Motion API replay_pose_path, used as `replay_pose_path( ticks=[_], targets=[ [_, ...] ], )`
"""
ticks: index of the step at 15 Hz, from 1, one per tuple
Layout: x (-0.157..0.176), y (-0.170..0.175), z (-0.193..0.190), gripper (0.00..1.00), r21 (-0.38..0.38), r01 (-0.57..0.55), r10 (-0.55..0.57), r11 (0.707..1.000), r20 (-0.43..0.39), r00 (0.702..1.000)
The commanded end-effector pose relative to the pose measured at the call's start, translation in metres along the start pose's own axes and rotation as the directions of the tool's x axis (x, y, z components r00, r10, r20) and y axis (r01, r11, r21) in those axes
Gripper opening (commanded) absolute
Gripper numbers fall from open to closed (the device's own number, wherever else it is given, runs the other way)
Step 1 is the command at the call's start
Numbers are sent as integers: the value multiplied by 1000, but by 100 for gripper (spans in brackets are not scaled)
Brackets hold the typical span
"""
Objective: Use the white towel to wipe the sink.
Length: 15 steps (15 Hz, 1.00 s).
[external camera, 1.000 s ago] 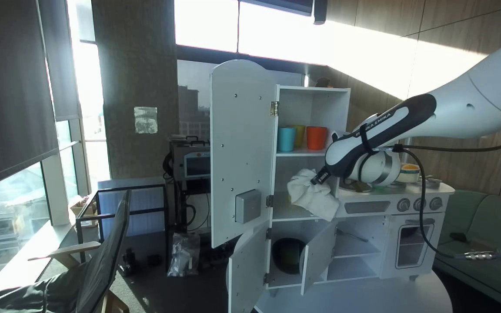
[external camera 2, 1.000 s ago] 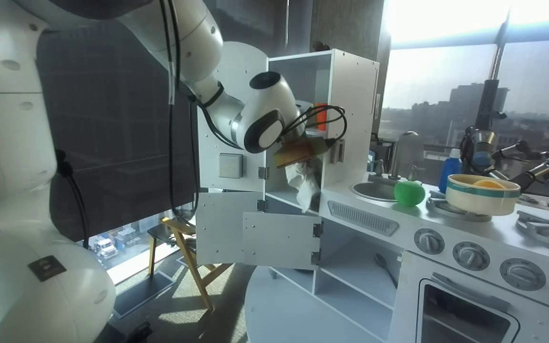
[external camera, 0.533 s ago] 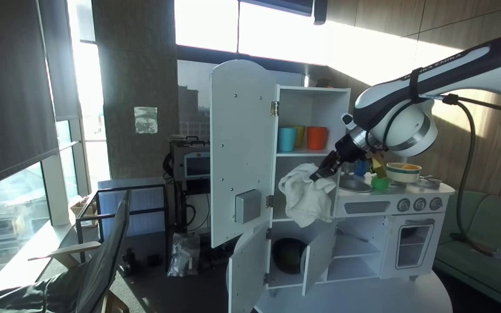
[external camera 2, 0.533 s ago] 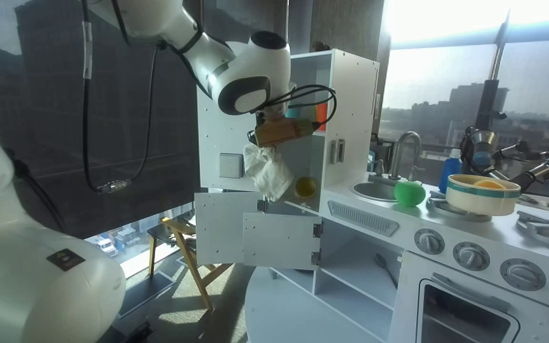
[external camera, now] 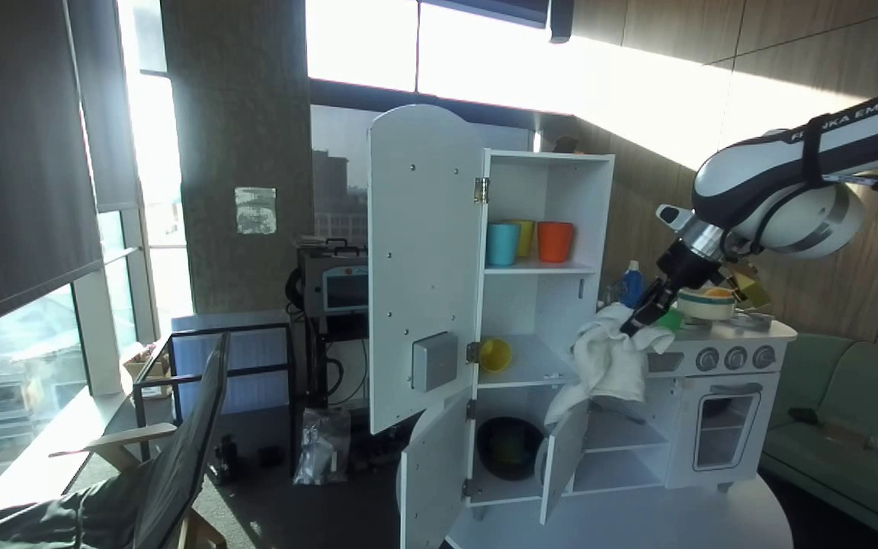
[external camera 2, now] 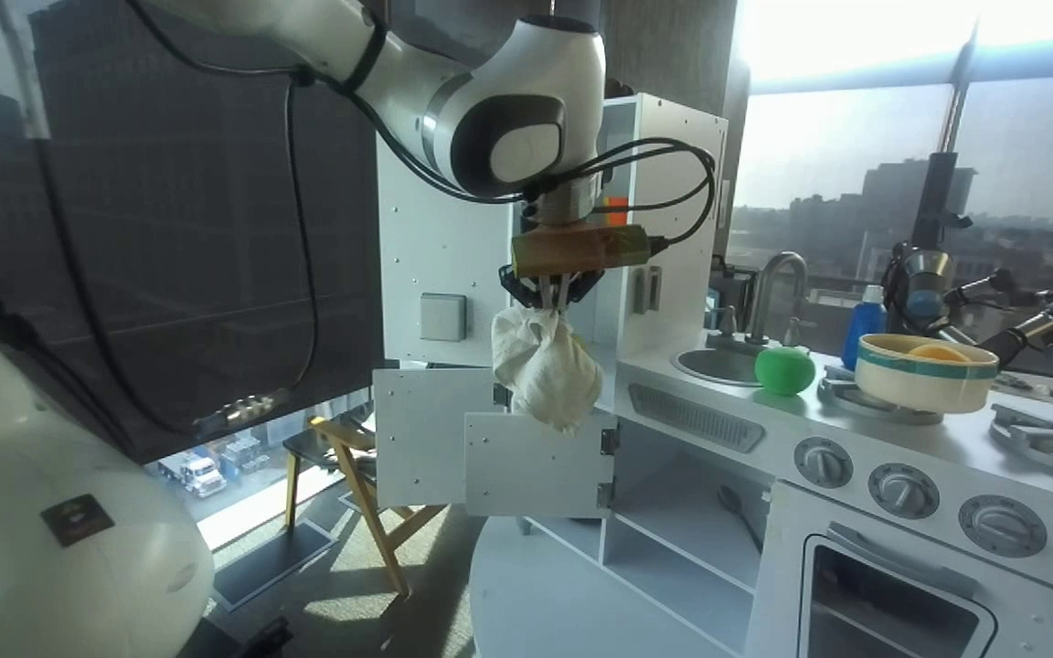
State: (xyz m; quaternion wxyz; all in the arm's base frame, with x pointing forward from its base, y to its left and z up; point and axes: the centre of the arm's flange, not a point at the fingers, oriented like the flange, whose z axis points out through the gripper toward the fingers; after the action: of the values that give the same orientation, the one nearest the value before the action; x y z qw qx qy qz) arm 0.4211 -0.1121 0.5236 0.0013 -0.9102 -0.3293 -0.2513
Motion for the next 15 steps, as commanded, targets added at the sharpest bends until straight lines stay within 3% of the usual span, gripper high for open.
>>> replay_pose_path(
  ticks=[1,5,10,15],
  targets=[
    [-18,8,-61,7,-122,-136,135,983,-20,991],
    [-30,38,-111,6,-264,-257,241,930,-92,966],
    [-17,93,-144,3,-412,-253,214,875,-140,967],
    [7,153,-136,3,-463,-250,204,850,-147,968]
  ],
)
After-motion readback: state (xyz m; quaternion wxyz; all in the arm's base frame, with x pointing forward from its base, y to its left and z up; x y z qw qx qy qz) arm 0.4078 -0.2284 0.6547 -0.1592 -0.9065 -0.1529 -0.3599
